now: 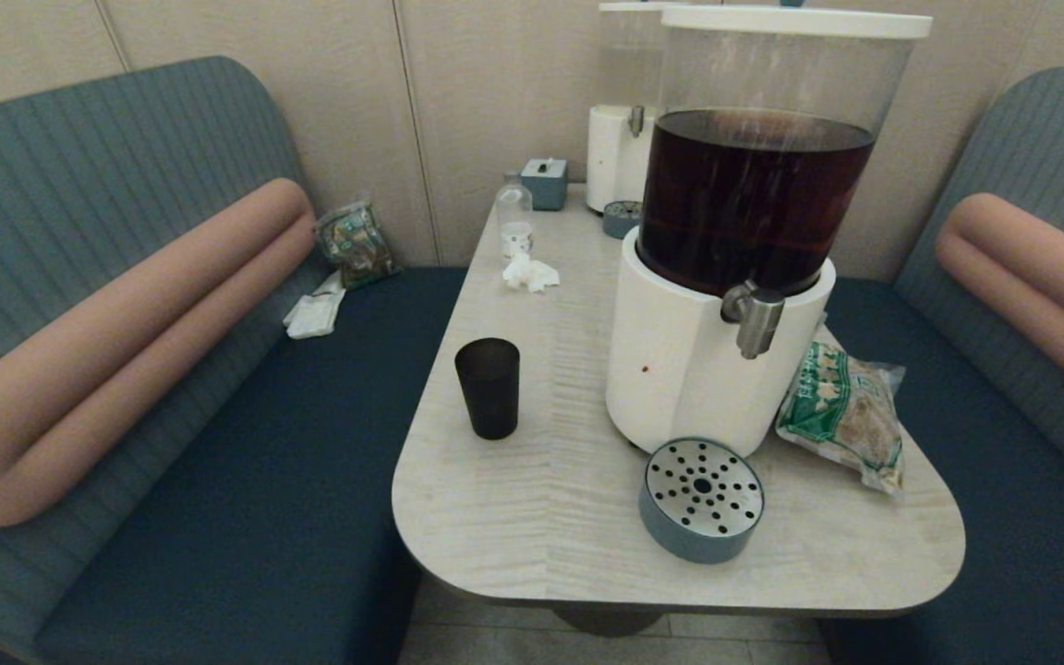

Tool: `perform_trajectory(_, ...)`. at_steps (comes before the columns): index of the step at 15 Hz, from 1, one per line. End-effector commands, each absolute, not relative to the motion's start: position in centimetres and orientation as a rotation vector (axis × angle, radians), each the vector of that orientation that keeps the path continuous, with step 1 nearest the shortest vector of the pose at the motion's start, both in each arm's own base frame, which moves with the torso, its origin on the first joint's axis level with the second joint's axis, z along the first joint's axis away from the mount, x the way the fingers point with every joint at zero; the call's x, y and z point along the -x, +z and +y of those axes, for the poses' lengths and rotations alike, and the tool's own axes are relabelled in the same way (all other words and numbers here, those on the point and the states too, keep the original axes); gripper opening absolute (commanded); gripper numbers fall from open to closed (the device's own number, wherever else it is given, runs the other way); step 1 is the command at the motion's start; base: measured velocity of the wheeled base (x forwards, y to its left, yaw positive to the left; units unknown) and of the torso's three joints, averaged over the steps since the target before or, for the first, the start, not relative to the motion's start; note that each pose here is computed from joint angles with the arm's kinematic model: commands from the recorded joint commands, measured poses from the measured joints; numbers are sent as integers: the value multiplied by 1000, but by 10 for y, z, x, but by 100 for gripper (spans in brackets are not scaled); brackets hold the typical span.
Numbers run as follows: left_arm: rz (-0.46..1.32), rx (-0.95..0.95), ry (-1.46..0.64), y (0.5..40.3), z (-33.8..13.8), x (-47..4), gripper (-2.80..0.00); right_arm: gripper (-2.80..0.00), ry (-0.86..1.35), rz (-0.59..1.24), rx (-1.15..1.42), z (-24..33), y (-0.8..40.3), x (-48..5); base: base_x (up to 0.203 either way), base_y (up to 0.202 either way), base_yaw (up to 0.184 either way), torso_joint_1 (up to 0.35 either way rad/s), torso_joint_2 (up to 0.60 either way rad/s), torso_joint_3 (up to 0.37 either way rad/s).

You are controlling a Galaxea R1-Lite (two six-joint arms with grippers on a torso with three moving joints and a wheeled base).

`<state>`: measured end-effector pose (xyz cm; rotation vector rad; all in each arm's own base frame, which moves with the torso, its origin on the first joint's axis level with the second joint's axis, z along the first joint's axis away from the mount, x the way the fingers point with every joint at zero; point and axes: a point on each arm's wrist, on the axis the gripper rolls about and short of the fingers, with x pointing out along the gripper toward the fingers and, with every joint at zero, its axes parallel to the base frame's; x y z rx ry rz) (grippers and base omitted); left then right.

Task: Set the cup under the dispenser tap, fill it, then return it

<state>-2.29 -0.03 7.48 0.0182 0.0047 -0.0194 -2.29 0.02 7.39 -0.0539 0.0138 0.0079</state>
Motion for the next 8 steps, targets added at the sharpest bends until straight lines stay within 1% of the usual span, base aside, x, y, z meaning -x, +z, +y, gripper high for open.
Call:
perform_trajectory(1,6,-14,-17,75,0,23,-280,-280,11,13,60,0,74,23,0,0,0,0,0,0)
perform_trajectory(8,6,-14,-17,75,0,23,-280,-280,12,15,57,0,74,23,0,0,0,0,0,0)
